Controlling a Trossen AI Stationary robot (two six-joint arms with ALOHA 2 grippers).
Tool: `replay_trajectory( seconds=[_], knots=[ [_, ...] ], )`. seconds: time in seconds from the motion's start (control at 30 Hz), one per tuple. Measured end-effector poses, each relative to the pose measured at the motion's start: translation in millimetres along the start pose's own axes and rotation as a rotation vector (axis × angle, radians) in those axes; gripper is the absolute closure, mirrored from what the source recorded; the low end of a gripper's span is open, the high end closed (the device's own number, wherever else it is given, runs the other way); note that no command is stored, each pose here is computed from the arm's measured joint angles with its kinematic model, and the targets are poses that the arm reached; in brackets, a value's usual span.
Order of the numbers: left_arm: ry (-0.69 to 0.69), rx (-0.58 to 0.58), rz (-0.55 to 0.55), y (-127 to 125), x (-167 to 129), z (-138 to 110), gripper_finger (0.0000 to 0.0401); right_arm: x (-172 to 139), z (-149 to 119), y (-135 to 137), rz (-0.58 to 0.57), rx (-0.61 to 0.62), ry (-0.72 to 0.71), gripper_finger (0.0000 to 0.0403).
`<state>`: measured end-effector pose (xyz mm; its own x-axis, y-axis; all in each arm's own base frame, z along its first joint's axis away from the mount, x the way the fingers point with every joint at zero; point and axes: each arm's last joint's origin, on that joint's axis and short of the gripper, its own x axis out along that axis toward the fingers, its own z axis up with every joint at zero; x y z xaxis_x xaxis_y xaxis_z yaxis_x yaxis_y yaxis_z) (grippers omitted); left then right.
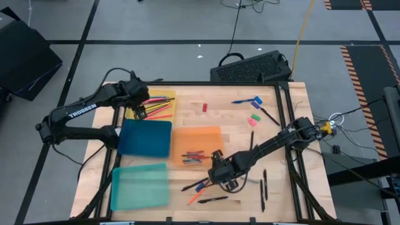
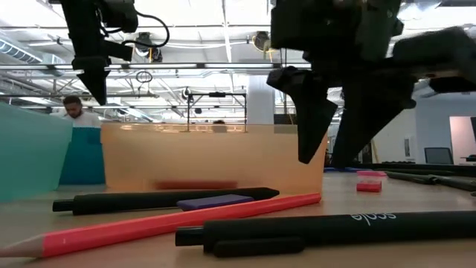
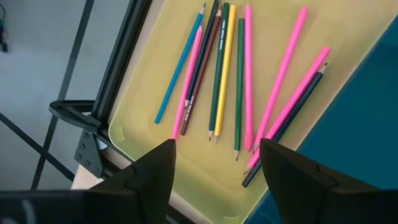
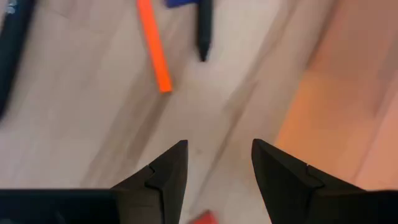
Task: Sort crayons/erasers/pens/pencils in bins
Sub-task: Put the orange pencil into yellow bin
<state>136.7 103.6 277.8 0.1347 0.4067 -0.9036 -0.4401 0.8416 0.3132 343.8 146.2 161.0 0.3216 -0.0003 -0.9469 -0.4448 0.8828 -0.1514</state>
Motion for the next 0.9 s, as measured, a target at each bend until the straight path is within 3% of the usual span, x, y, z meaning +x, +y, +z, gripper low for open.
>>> replay_trajectory(
  seconds=[0.2,0.33,0.9],
  knots=[
    [-0.004,-0.009,-0.021,-0.6,0.0,0.0,0.0173,-4.1,10.7,3.0,0.112,-0.077,-0.128,0.0234],
    [-0.008,-0.031,-0.053,-1.7,-0.1,0.0,0.0174,-0.6,19.4,8.0,0.109,-0.107,-0.210,0.0234],
    [-0.016,-0.013,-0.054,-2.3,-0.6,0.5,0.0173,36.1,15.9,16.6,0.140,-0.108,-0.197,0.0246]
  ],
)
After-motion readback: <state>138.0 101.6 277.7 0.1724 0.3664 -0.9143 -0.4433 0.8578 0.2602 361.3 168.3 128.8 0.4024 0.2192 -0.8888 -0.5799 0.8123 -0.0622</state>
